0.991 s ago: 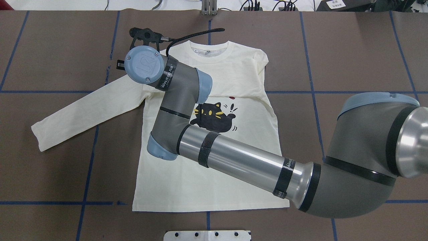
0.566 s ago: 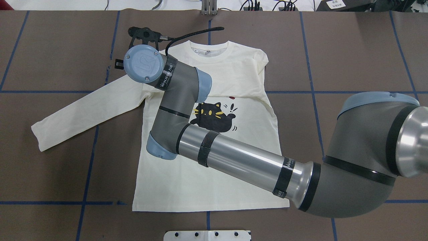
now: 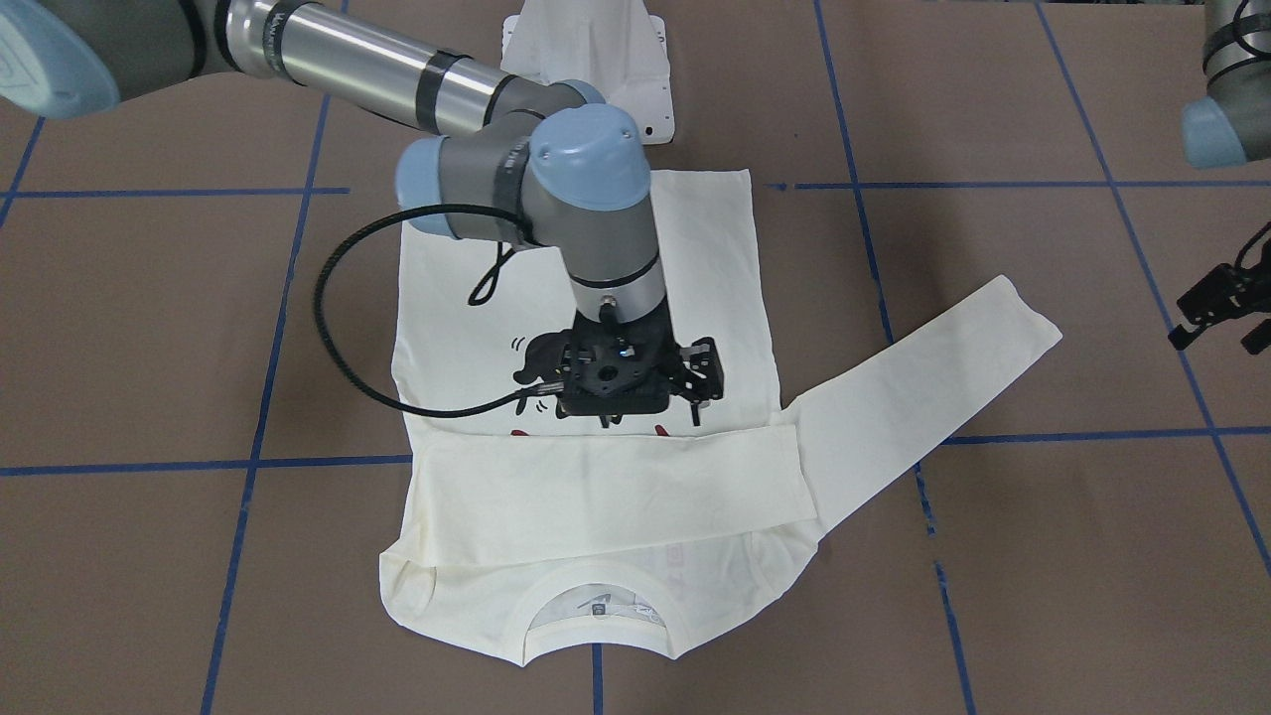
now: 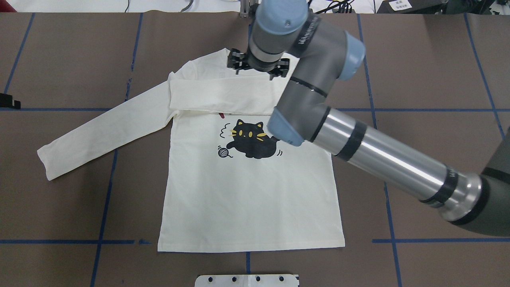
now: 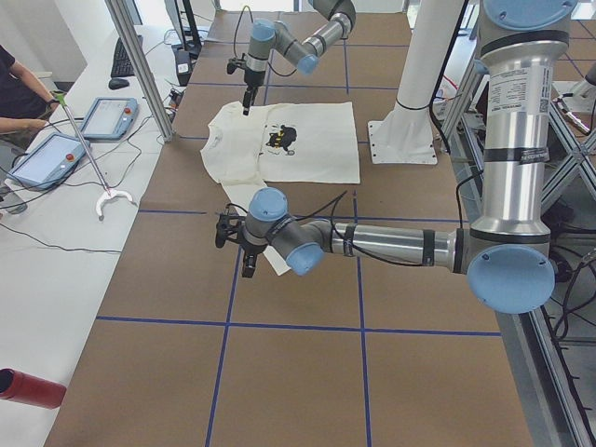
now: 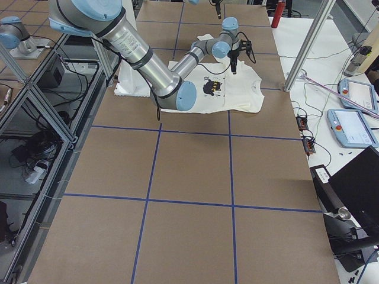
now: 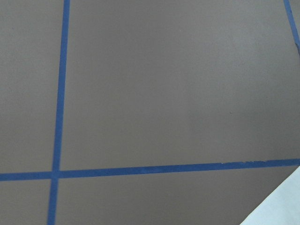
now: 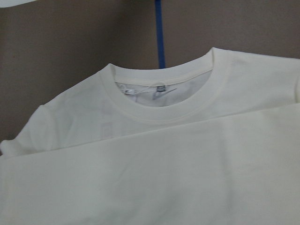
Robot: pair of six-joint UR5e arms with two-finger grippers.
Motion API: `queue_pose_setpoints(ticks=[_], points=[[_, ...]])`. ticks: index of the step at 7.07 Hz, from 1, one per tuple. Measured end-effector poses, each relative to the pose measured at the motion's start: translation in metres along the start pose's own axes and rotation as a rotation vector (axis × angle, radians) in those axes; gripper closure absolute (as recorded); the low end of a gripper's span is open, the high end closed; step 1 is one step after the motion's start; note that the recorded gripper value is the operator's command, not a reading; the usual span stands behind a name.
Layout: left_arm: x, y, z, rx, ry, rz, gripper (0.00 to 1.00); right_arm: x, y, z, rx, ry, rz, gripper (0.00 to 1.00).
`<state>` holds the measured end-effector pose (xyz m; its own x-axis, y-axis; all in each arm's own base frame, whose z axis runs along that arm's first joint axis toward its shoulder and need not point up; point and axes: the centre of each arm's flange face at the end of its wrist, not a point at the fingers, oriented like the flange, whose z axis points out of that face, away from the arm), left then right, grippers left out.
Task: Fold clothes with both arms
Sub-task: 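Release the sleeve and raise the right gripper while the left gripper grasps the other cuff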
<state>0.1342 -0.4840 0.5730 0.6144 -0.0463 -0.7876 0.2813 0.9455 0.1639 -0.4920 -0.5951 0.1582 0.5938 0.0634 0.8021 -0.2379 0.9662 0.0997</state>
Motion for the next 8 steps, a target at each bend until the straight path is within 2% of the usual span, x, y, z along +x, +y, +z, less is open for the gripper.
queue_pose_setpoints(ticks=[1,3,5,8], points=[[0.024,0.031,0.014,0.008,-0.015,-0.078,0.01,0.068,-0.019,-0.019,-0.030,0.029,-0.053,0.00],[0.053,0.086,0.047,0.022,-0.077,-0.189,0.01,0.168,-0.043,-0.048,-0.078,0.041,-0.094,0.00],[0.056,0.109,0.069,0.037,-0.129,-0.209,0.01,0.207,-0.049,-0.058,-0.091,0.040,-0.104,0.00],[0.048,0.120,0.082,0.023,-0.165,-0.213,0.02,0.213,-0.048,-0.060,-0.090,0.036,-0.108,0.00]])
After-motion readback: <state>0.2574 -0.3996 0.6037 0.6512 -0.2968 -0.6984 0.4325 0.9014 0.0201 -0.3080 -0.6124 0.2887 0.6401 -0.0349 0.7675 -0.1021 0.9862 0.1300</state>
